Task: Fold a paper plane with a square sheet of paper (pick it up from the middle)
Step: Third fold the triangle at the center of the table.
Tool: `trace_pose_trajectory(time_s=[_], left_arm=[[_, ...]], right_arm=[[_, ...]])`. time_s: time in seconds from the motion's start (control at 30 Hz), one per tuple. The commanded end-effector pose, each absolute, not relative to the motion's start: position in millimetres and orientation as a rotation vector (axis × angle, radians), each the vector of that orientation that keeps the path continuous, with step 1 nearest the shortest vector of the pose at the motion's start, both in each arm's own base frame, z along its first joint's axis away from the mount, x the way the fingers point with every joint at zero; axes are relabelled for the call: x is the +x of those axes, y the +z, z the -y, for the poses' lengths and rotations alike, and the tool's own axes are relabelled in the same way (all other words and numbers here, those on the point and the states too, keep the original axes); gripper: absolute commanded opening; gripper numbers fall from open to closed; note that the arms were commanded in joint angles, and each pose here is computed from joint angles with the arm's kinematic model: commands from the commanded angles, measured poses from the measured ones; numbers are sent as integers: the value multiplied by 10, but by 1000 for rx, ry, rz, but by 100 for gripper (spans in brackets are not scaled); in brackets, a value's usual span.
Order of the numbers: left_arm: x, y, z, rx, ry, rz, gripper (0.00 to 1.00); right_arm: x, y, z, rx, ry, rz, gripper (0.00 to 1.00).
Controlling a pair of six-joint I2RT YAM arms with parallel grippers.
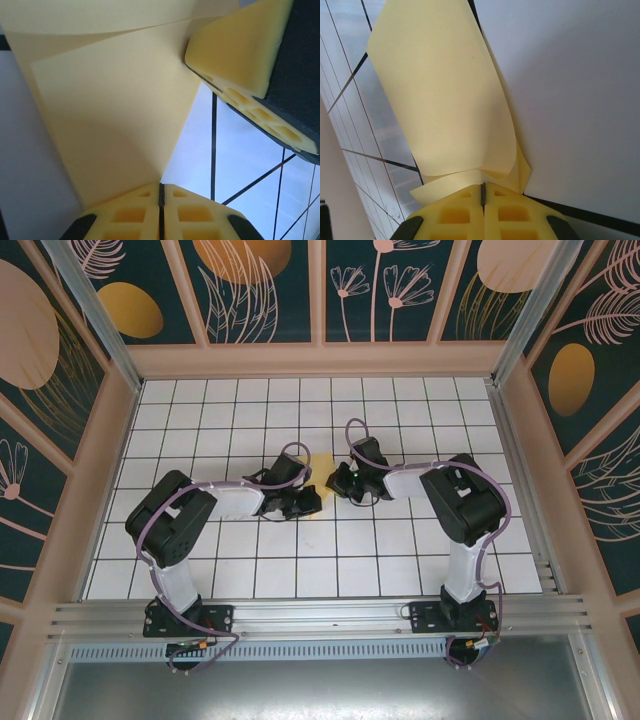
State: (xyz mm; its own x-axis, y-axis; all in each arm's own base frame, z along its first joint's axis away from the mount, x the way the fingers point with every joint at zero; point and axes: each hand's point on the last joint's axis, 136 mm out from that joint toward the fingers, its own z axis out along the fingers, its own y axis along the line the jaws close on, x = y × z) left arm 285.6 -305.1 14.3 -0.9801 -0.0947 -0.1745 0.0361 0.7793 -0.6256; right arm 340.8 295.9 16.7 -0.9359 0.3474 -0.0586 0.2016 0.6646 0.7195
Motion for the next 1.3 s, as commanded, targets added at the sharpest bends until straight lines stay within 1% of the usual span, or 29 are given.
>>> trace_pose_trajectory(time_s=[0.0, 0.2, 0.37, 0.5, 0.63, 0.8, 0.87, 1.07, 1.27], left_arm=[[2700, -3, 2990, -78, -989, -2842, 11], [2563, -79, 2890, -95, -970, -2877, 10], [2307, -146, 2756, -85, -982, -2919, 9], [2144, -196, 2591, -42, -914, -2957, 7], [2263, 38, 2630, 31, -916, -2875, 5], [2570, 531, 2867, 78, -1043, -2669, 5], [2638, 628, 2949, 85, -1088, -2626, 5], [2785, 479, 3045, 30, -1072, -2660, 4], [2800, 141, 2906, -28, -913, -2755, 2]], right_arm=[[3115, -400, -2670, 578, 898, -2853, 0], [3104, -416, -2657, 580, 889, -2857, 0], [3100, -421, -2649, 584, 886, -2857, 0], [3081, -443, -2640, 586, 880, -2864, 0], [3056, -438, -2644, 584, 885, -2866, 0], [3013, -373, -2645, 596, 909, -2846, 0], [3006, -336, -2652, 602, 914, -2837, 0], [3049, -213, -2708, 597, 946, -2805, 0], [3126, -77, -2770, 537, 993, -2762, 0]])
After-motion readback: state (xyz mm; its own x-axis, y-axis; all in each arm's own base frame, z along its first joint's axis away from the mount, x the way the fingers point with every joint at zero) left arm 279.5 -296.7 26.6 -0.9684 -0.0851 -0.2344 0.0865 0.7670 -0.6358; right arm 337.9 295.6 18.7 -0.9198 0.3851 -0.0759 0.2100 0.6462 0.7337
